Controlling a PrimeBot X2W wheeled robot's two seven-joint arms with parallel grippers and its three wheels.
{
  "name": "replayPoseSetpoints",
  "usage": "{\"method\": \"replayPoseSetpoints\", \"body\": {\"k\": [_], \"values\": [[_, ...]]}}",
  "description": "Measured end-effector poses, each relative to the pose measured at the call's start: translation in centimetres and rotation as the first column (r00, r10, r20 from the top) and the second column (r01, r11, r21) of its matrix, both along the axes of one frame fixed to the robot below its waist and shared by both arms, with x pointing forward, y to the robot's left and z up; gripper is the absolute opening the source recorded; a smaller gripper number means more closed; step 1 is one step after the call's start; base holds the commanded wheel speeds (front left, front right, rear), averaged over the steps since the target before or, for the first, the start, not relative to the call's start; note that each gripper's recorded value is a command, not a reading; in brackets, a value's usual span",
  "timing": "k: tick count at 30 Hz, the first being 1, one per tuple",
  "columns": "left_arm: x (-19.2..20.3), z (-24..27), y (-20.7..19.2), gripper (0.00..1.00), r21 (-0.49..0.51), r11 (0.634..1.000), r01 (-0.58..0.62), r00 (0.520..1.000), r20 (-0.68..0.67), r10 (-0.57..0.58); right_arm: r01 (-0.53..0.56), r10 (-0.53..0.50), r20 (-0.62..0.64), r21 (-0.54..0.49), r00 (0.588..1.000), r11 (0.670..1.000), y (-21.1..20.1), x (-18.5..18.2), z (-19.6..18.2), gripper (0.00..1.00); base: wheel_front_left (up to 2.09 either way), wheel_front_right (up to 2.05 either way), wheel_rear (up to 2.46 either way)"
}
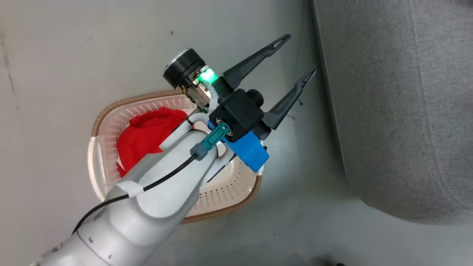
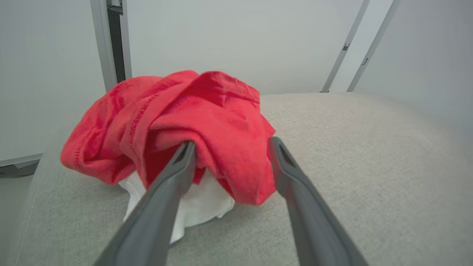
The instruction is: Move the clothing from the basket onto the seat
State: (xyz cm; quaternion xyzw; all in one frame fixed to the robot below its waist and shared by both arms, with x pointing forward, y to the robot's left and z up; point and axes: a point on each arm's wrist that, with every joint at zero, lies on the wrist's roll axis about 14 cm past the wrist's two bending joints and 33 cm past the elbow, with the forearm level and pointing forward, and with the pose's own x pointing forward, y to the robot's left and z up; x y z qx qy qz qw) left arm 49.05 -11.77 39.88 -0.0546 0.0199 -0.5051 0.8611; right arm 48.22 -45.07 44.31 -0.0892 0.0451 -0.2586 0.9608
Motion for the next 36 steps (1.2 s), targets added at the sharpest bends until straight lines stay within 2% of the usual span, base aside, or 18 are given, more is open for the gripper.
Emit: {"method": "replayPoseSetpoints", "body": {"k": [5, 10, 15, 22, 29, 36], "values": [[-1.0, 1.7, 0.7, 1.00, 0.001, 1.000, -0.025, 1.000, 0.004, 0.025, 0.000, 0.000, 0.012, 0.014, 1.000, 1.000, 1.3, -3.1, 0.7, 1.00, 0.00, 0.00, 0.00], [-1.5, 3.6, 2.1, 1.00, -0.003, 0.996, -0.088, 0.996, 0.011, 0.088, -0.050, 0.048, 0.052, 0.028, 0.997, 0.998, 3.5, -4.4, 2.3, 1.00, 0.00, 0.00, 0.00], [-1.8, 5.6, 4.1, 1.00, -0.017, 0.984, -0.176, 0.984, 0.018, 0.176, -0.164, 0.160, 0.109, 0.031, 0.981, 0.986, 7.2, -4.1, 4.4, 1.00, 0.00, 0.00, 0.00], [-2.0, 7.7, 7.7, 1.00, -0.032, 0.949, -0.314, 0.949, 0.028, 0.315, -0.302, 0.286, 0.212, 0.048, 0.934, 0.952, 12.6, -3.3, 7.0, 1.00, 0.00, 0.00, 0.00], [-1.8, 10.3, 13.5, 1.00, -0.067, 0.864, -0.499, 0.863, 0.054, 0.502, -0.462, 0.426, 0.283, 0.072, 0.859, 0.884, 19.3, -2.3, 8.5, 1.00, 0.00, 0.00, 0.00], [-2.9, 12.1, 18.7, 1.00, -0.089, 0.773, -0.629, 0.769, 0.081, 0.635, -0.562, 0.512, 0.331, 0.070, 0.793, 0.824, 23.9, -2.2, 10.0, 1.00, 0.00, 0.00, 0.00]]}}
